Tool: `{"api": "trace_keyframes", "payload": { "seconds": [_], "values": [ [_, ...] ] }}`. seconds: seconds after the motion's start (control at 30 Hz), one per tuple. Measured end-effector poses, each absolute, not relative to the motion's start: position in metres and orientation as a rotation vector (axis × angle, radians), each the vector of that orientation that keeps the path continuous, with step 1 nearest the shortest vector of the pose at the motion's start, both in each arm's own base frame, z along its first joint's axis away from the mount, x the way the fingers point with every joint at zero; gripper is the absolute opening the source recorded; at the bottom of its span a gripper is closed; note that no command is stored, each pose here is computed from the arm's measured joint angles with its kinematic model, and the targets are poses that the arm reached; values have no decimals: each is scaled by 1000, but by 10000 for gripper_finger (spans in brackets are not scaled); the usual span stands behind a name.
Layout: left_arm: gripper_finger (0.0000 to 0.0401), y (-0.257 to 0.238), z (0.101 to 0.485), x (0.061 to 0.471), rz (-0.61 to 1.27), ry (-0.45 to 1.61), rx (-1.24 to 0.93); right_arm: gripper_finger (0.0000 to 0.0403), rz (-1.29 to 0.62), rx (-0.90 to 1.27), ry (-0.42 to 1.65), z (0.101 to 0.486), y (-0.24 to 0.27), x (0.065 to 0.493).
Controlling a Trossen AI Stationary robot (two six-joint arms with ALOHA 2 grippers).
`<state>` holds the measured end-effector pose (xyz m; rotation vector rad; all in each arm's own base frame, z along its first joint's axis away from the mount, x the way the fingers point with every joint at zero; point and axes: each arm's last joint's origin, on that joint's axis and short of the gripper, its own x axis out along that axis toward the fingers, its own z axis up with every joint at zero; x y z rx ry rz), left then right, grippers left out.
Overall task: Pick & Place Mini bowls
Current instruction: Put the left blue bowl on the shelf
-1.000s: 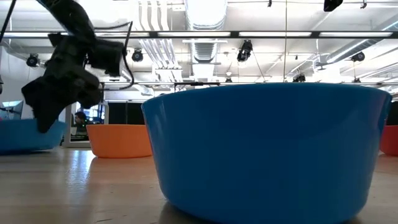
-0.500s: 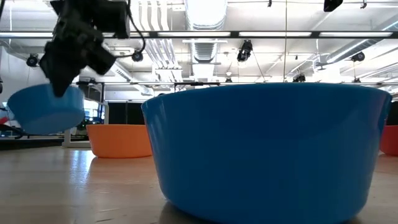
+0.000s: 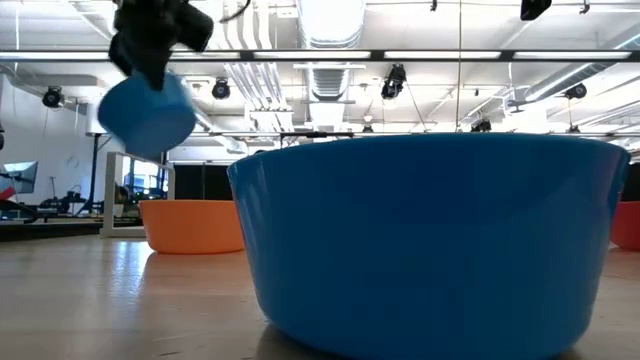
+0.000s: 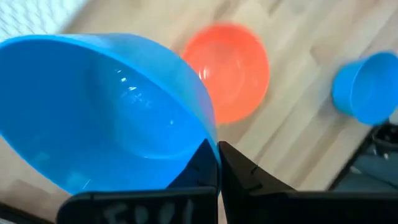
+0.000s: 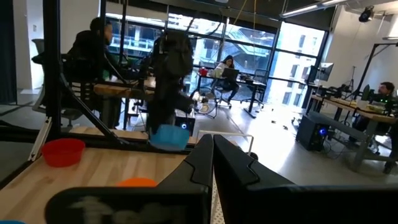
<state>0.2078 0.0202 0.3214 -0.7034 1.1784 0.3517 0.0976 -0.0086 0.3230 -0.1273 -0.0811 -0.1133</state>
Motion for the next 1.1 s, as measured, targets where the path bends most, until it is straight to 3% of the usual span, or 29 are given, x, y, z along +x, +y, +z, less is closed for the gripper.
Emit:
{"api": "trace_keyframes", "payload": {
  "seconds": [0.2,0.37,0.57,0.8,1.1],
  "values": [
    [1,35,345,216,429,1085,-596,8,-113,-109,-82,323,-9,98],
    [0,56,344,228,400,1161,-464,8,-113,-113,-82,323,-9,98],
    [0,85,322,238,367,1385,-380,8,-113,-113,-82,323,-9,98],
    [0,122,289,249,464,1547,-385,8,-113,-114,-82,323,-9,98],
    [0,141,264,257,331,1712,-105,8,-113,-114,-84,323,-9,98]
  ]
}}
